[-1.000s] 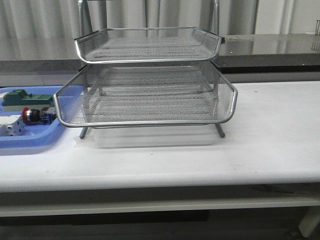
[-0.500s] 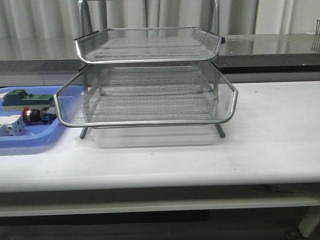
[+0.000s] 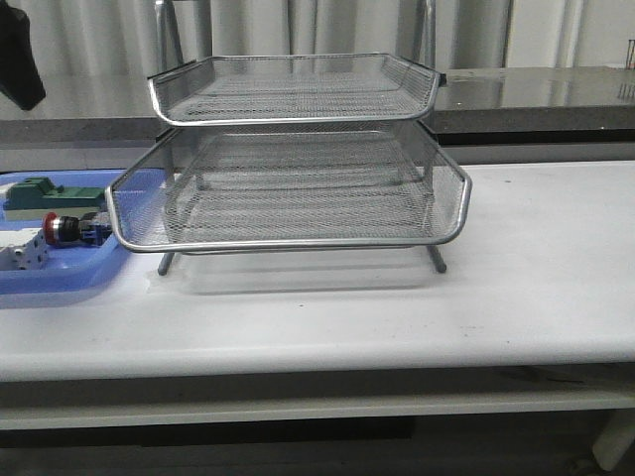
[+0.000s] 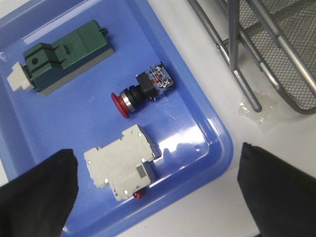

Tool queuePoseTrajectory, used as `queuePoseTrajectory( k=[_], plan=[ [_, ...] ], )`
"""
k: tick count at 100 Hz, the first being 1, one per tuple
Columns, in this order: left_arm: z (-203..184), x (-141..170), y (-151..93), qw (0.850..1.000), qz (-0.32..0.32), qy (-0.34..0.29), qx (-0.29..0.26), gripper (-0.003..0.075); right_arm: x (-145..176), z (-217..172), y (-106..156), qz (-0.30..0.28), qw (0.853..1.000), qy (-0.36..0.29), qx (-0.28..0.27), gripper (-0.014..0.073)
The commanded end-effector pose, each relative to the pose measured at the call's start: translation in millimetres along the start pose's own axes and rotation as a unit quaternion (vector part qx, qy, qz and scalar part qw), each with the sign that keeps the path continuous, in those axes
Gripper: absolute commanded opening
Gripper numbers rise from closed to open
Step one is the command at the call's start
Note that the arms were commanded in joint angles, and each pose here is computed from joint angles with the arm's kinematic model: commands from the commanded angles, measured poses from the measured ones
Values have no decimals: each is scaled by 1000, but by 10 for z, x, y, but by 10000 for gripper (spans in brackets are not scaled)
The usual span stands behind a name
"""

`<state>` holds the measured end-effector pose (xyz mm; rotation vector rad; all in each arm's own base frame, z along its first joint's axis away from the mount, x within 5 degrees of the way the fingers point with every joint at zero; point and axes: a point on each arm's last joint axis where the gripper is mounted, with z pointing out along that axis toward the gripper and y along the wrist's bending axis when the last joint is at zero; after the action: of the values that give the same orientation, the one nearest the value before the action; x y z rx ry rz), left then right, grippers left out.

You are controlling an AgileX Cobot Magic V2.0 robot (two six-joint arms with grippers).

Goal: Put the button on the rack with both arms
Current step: 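Lower the left gripper onto the red-capped push button in the blue tray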

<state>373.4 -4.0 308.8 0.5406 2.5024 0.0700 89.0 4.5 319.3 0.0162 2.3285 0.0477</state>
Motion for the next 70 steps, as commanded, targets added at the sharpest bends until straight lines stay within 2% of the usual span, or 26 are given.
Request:
queuePoseTrajectory(
  k=[1, 32, 48, 70],
  plan=[
    [-121, -262, 60, 999, 23, -36, -6, 625, -99, -56, -8, -2, 999, -37, 5, -71],
    [362, -664, 260, 993, 113, 3, 17, 625, -98, -56, -8, -2, 999, -36, 5, -71],
    [576, -691, 326, 991, 128, 28, 9, 625, -98, -56, -8, -2, 999, -36, 5, -71],
    [836, -636, 330, 980, 191, 48, 20, 625, -98, -56, -8, -2, 999, -36, 5, -71]
  ],
)
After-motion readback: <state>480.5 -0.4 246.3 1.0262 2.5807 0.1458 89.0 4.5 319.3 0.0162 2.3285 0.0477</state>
